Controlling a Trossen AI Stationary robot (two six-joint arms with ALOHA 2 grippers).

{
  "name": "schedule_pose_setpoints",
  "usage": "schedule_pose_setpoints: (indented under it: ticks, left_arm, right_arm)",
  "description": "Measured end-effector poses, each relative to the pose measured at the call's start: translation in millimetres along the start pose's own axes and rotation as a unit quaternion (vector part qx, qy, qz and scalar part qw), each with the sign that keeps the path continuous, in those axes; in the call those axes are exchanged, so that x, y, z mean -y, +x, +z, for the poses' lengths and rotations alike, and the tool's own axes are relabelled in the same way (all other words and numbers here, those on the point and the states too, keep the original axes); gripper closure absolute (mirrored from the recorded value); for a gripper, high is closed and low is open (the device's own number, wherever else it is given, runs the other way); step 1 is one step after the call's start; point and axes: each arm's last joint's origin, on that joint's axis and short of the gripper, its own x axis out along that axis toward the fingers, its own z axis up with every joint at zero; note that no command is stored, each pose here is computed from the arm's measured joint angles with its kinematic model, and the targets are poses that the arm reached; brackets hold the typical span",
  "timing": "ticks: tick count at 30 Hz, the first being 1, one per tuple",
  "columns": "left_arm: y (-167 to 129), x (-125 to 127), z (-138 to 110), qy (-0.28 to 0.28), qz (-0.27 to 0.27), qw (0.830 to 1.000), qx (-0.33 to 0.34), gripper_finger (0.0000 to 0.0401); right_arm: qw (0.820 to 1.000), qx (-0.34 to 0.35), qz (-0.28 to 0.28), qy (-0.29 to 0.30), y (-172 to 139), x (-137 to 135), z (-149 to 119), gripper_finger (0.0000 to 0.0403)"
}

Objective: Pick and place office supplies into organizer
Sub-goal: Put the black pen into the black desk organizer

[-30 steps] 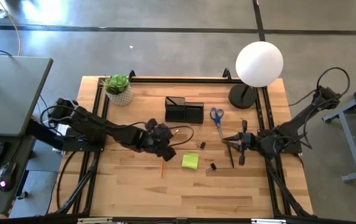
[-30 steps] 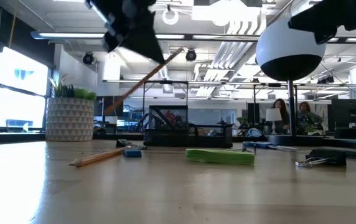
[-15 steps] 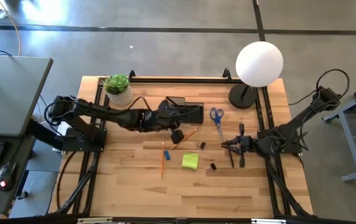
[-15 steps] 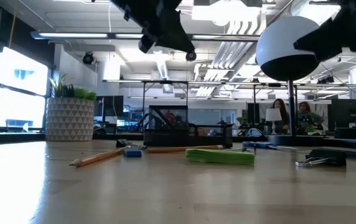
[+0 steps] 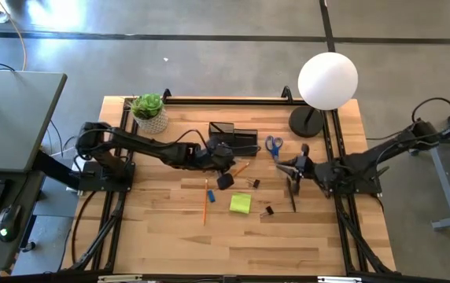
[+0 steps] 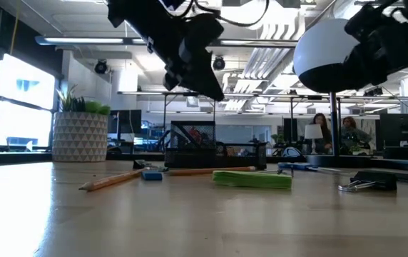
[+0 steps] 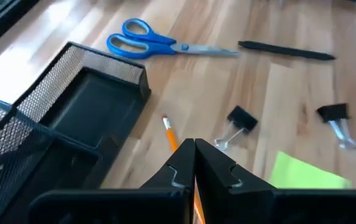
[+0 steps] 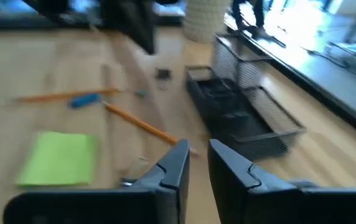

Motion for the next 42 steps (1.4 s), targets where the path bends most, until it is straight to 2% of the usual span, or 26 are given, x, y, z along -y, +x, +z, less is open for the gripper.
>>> schedule_pose_setpoints:
  ticks: [4, 8, 11, 16, 19, 23, 28, 34, 37, 42]
  left_arm:
    - [2.4, 0.9, 2.9, -0.005, 0.004, 1.0, 0.02, 0.04]
    - [2.3, 2.7, 8.1, -0.009, -0.002, 0.999, 0.048, 0.04]
    - [5.4, 14.4, 12.0, -0.009, -0.037, 0.996, 0.084, 0.04]
    - [3.6, 37.0, 11.7, 0.042, -0.103, 0.985, 0.129, 0.04]
    - [2.2, 38.9, 18.2, 0.067, -0.148, 0.971, 0.174, 0.04]
    - [-7.0, 19.9, 41.9, 0.062, -0.216, 0.943, 0.244, 0.04]
    - [-23.5, -5.0, 62.3, 0.064, -0.28, 0.911, 0.295, 0.04]
    - [-42.8, -19.0, 73.7, 0.064, -0.29, 0.899, 0.321, 0.04]
    - [-52.7, -20.5, 73.7, 0.065, -0.29, 0.905, 0.304, 0.04]
    - [-77.5, -18.4, 69.2, 0.101, -0.288, 0.914, 0.266, 0.04]
  right_arm:
    - [0.999, -0.021, -0.038, 0.005, 2.5, 12.3, 23.5, 0.0333]
    - [0.999, -0.017, -0.018, 0.023, 3.7, 17.1, 36.7, 0.0321]
    - [0.998, -0.029, -0.005, 0.048, 4.0, 17.6, 35.3, 0.0314]
    - [0.991, -0.092, 0.0, 0.094, 0.5, 15.3, 23.1, 0.0311]
    - [0.988, -0.112, 0.003, 0.108, -5.1, 12.1, 26.8, 0.0311]
    - [0.986, -0.123, -0.005, 0.117, -14.5, 7.4, 36.9, 0.0311]
    - [0.98, -0.16, -0.013, 0.114, -18.9, -2.4, 44.9, 0.0311]
    - [0.951, -0.274, -0.061, 0.128, -14.6, -11.8, 41.4, 0.0311]
    - [0.935, -0.313, -0.071, 0.152, -9.5, -17.0, 40.6, 0.0311]
    - [0.901, -0.372, -0.081, 0.207, 5.7, -24.2, 35.4, 0.0311]
